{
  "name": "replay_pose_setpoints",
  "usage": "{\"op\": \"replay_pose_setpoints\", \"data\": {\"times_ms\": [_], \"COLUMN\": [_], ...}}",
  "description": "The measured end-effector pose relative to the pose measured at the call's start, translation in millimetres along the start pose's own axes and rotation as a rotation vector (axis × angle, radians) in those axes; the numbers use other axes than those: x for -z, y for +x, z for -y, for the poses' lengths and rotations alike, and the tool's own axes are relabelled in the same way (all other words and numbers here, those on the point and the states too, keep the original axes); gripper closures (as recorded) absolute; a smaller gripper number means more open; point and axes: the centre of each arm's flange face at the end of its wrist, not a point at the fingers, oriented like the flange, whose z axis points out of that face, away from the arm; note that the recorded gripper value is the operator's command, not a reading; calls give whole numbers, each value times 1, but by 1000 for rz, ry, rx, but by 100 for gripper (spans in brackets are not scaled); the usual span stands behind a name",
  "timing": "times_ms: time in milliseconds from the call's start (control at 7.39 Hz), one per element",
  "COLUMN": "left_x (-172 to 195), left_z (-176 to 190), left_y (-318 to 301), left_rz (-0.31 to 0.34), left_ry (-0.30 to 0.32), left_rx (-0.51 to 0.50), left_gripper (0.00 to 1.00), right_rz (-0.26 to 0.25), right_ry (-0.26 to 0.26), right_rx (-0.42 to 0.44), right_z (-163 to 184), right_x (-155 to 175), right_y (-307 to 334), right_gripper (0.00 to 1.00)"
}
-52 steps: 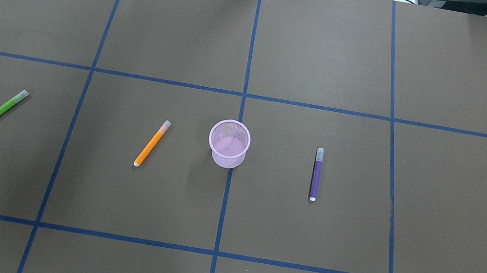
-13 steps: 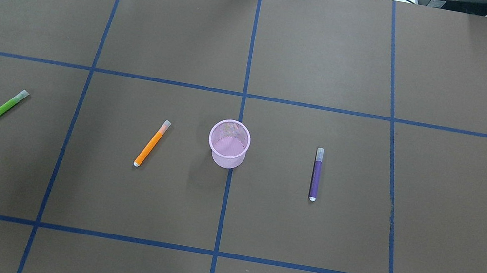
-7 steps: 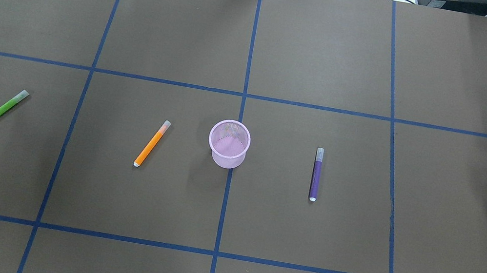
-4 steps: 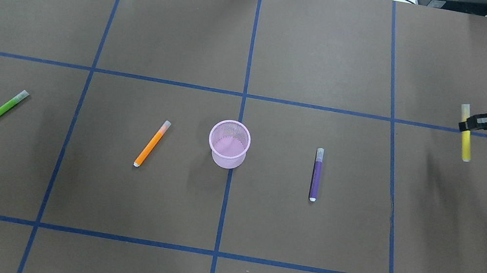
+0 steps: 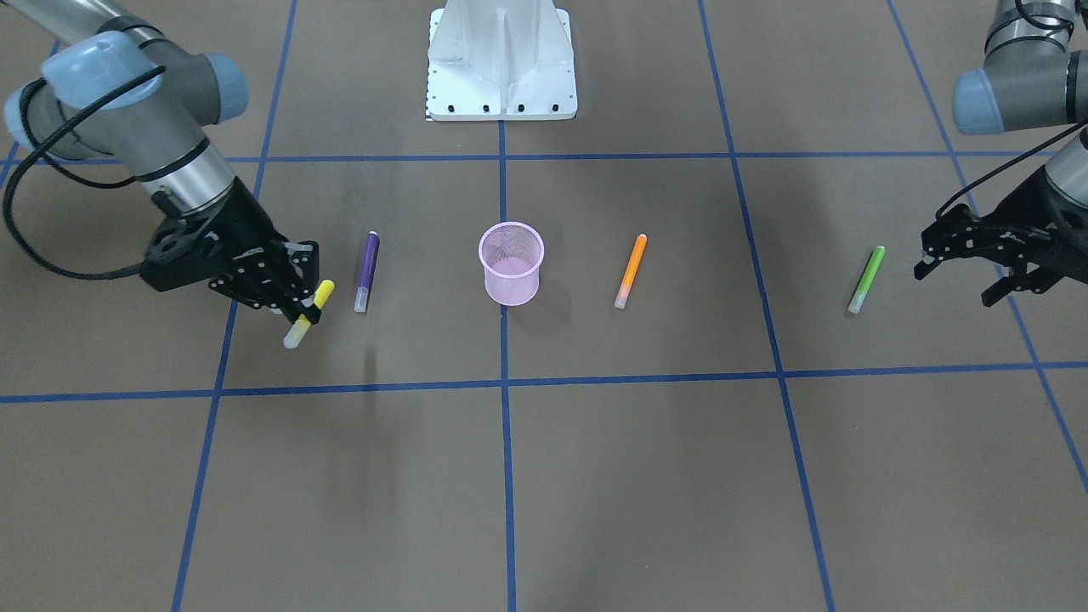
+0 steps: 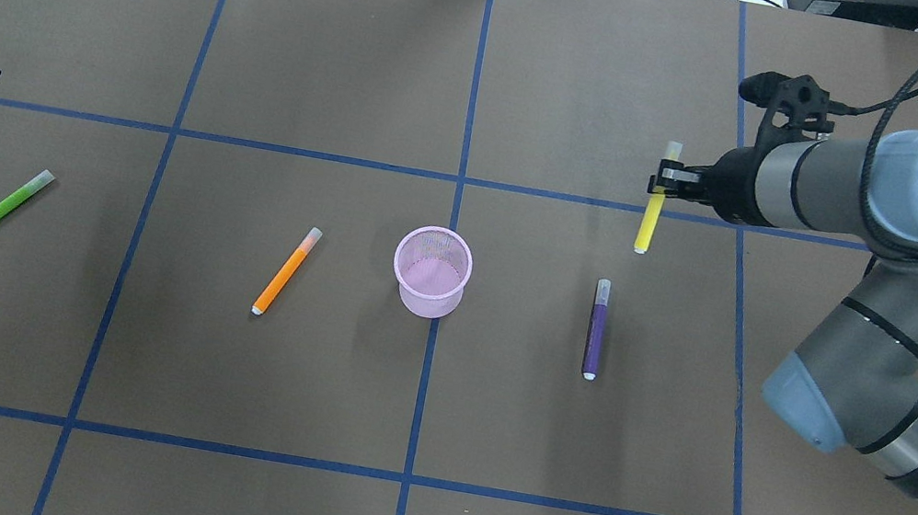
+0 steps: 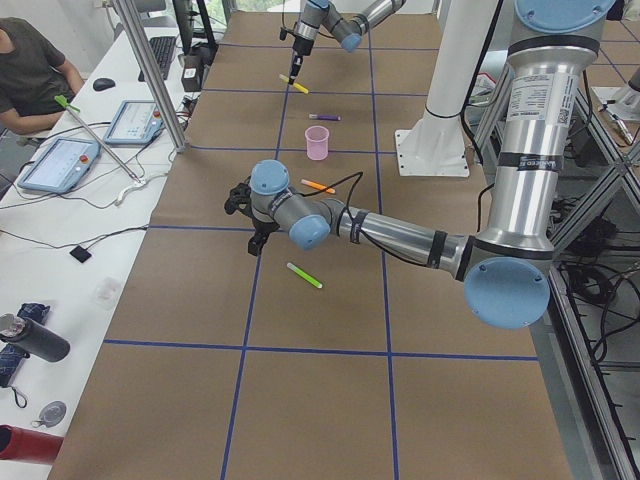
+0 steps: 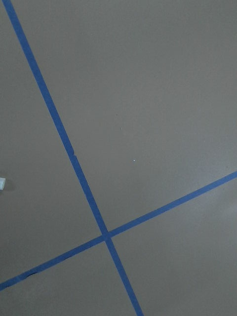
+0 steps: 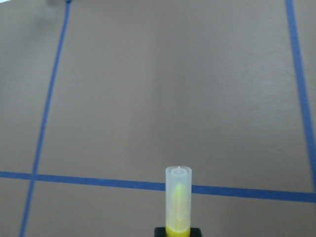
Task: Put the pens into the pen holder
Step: 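Carry the yellow highlighter with the right gripper over the pink cup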
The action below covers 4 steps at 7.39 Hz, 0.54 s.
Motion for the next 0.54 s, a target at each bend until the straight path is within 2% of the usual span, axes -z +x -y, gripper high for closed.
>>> {"op": "replay_pose_setpoints", "data": {"times_ms": [271, 406, 542], "left_x": [-11, -14, -18], "left_z": [6, 7, 7], "left_y": [6, 7, 6], "left_rz": [-7, -10, -13], "left_ry": [-13, -19, -27], "left_rx": [-9, -9, -3], "left_gripper": [1, 1, 1], "right_rz": [56, 71, 83], "right_ry": [117, 191, 243], "right_rx": [-25, -32, -34], "right_z": [-18, -36, -49], "right_x": [0, -5, -7], "right_y": [-68, -101, -123], "right_gripper": [100, 100, 100]}}
